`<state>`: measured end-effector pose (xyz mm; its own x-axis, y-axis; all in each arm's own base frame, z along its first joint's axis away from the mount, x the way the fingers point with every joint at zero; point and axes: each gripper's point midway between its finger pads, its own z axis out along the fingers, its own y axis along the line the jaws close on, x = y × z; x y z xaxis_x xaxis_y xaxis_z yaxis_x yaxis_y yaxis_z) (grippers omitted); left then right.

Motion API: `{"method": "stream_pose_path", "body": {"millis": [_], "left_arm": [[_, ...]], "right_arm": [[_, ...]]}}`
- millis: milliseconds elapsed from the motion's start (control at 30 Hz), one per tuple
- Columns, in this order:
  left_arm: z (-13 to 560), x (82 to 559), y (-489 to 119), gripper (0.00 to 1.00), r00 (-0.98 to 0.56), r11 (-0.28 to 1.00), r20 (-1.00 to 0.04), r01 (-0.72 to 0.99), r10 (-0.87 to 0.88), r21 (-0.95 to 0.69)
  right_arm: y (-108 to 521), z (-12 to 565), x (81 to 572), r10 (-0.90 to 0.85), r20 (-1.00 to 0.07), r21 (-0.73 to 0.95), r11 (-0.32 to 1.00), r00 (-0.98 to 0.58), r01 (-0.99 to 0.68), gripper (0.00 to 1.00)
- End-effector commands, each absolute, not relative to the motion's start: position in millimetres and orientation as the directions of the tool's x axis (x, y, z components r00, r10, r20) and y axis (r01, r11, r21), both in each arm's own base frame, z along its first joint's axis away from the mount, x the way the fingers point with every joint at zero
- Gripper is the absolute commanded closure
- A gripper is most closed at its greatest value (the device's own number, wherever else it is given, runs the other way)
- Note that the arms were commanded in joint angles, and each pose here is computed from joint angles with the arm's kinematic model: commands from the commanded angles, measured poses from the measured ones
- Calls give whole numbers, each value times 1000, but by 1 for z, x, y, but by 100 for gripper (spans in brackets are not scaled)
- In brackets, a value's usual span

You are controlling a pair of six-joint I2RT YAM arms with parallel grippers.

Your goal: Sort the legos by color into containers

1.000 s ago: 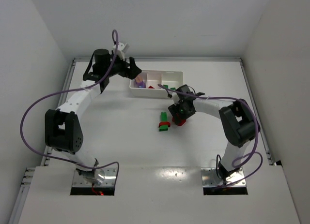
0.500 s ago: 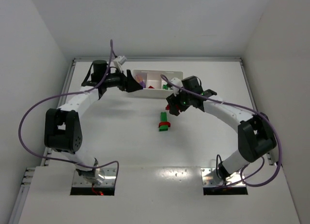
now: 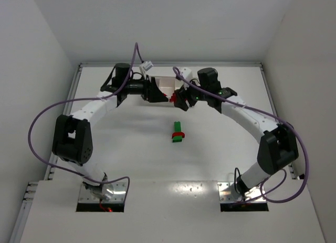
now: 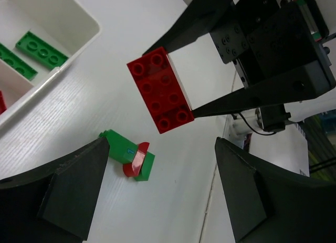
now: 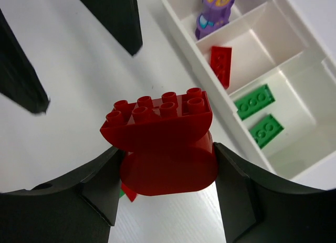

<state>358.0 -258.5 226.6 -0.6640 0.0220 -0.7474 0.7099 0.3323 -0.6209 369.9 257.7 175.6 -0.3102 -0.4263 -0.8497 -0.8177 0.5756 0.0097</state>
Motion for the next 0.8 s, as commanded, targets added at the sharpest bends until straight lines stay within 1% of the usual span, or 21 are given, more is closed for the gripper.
{"method": "stream_pose_path", "body": {"millis": [0,67,333,700,767], "left_arm": [[241,356,-272,11,-643,278,-765,742,38,-610],[240,359,-272,11,-644,279,-764,741,38,-611],[239,363,-282,11,-634,266,-771,755,61,-599],[239,366,-301,11,-619,227,-780,776,95,-588],[242,368,-302,15,-612,225,-785,781,93,-583]], "right_arm": [[270,205,385,-399,-895,-52,534,-198,-844,100],[274,209,385,-403,-898,-66,523,-178,-850,100],[274,206,381,-408,-893,-52,514,-190,-856,100],[280,208,387,-402,-897,-53,508,-182,-860,100],[280,208,387,-402,-897,-53,508,-182,-860,100]]}}
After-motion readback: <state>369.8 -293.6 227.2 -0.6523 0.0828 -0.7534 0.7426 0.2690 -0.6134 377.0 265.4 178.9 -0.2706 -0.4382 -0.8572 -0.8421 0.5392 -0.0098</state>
